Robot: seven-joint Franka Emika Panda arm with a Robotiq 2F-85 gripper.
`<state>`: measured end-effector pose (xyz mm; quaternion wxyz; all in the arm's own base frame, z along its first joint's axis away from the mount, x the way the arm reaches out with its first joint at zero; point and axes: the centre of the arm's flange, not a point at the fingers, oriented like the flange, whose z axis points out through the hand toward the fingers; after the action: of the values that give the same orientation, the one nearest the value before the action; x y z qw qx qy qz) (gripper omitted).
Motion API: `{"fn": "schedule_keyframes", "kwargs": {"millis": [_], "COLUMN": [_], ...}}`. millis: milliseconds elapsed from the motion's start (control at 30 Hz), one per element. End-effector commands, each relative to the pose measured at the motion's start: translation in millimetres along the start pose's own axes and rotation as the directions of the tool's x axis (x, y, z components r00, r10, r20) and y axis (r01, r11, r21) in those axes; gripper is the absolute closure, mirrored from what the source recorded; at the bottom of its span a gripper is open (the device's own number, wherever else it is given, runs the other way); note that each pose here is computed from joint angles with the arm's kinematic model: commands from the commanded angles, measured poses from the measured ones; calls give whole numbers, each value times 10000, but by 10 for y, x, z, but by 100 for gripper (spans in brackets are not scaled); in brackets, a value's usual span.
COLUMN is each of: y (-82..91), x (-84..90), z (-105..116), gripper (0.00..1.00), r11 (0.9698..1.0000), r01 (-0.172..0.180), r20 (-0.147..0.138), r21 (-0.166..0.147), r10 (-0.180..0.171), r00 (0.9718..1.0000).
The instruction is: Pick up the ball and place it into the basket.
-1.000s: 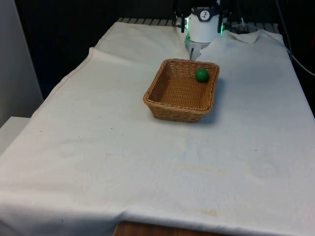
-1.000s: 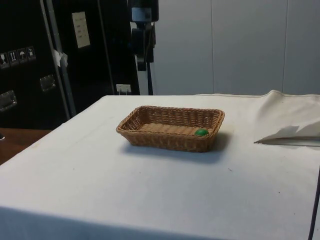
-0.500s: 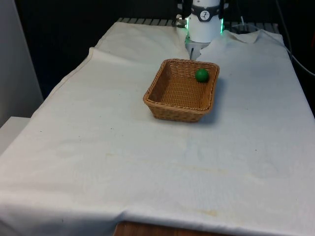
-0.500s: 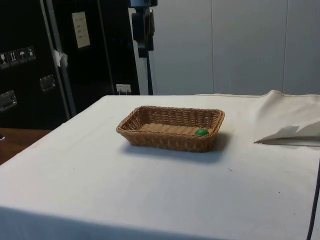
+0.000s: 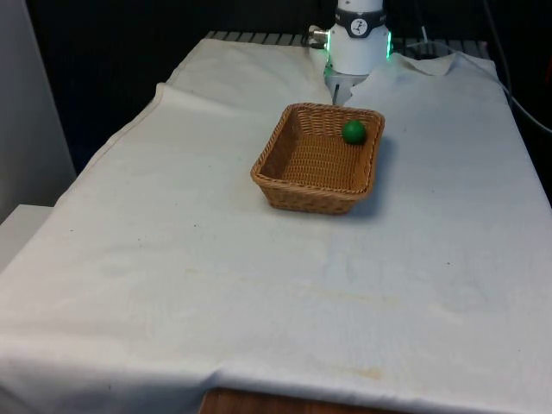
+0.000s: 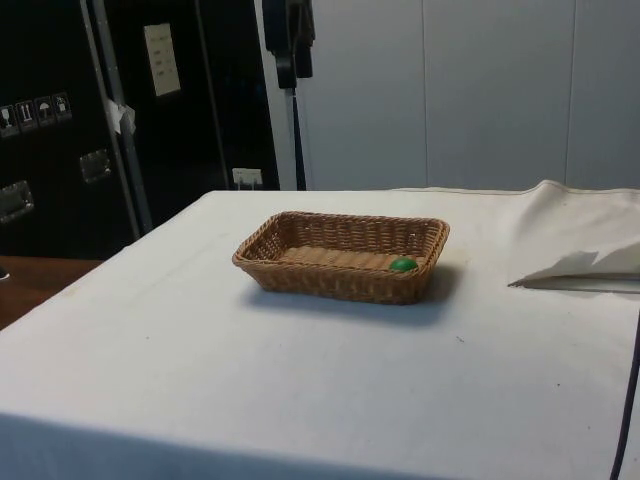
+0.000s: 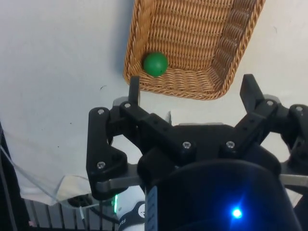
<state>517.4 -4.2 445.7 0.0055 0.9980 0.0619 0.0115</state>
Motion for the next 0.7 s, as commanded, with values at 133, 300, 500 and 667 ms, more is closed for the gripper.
{"fn": "schedule_keyframes", "kwargs": {"millis": [133,300,500,667], "y": [4,6,9,11], "x": [-19,-42,-60,-69], "z": [-58,-80,-139,-199], "gripper": [0,0,0,0], "r11": [9991,9981,9972,9966], "r01": [-423,-606,-739,-818], "r20": [-13,-34,-103,-174], "r21": [63,95,110,139], "r10": [423,607,741,821], "r00": [9991,9982,9972,9965]}}
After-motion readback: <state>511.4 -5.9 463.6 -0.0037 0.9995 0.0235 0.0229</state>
